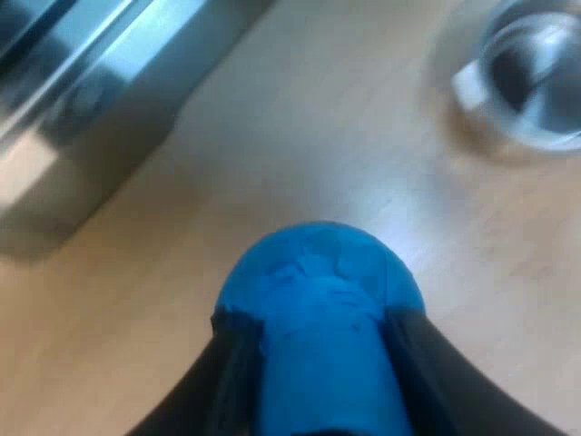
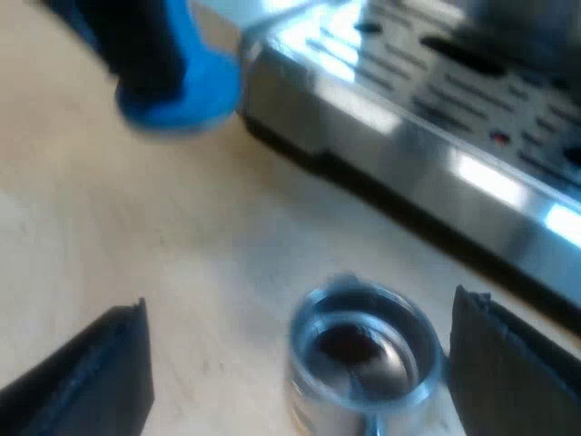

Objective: Grind coffee beans and then tamp

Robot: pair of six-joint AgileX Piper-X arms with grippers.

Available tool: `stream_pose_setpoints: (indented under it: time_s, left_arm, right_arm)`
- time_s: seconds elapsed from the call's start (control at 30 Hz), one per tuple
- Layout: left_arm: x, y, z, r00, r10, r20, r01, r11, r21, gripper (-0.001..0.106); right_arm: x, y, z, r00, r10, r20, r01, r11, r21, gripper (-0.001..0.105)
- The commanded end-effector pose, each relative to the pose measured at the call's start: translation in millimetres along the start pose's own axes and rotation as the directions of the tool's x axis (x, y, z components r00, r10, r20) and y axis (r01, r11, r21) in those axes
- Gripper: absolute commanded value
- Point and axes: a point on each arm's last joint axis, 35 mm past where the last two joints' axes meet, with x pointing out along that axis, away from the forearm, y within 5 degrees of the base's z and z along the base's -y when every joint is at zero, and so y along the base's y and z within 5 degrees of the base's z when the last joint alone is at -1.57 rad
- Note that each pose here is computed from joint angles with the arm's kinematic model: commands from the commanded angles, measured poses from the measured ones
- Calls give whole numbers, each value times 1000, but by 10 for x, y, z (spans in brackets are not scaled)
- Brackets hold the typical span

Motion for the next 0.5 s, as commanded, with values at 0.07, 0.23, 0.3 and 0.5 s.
stream_pose_setpoints:
  time_s: [0.07,0.23,0.3,0.5]
  left_arm:
    - [41,228,-157,999,48,-21,-49,993,-103,0]
    - [79,468,-249,996,88,-29,-92,979,-183,0]
    - [70,566,-262,994,107,-20,-109,968,-225,0]
    - [128,657,-261,993,116,-40,-122,958,-260,0]
  right_arm:
    - [33,35,126,996,88,-31,-89,996,-33,70]
    - [41,75,195,975,207,-84,-212,976,-53,70]
    - [45,81,261,967,238,-96,-244,968,-55,70]
    - [55,71,399,966,244,-87,-249,967,-52,70]
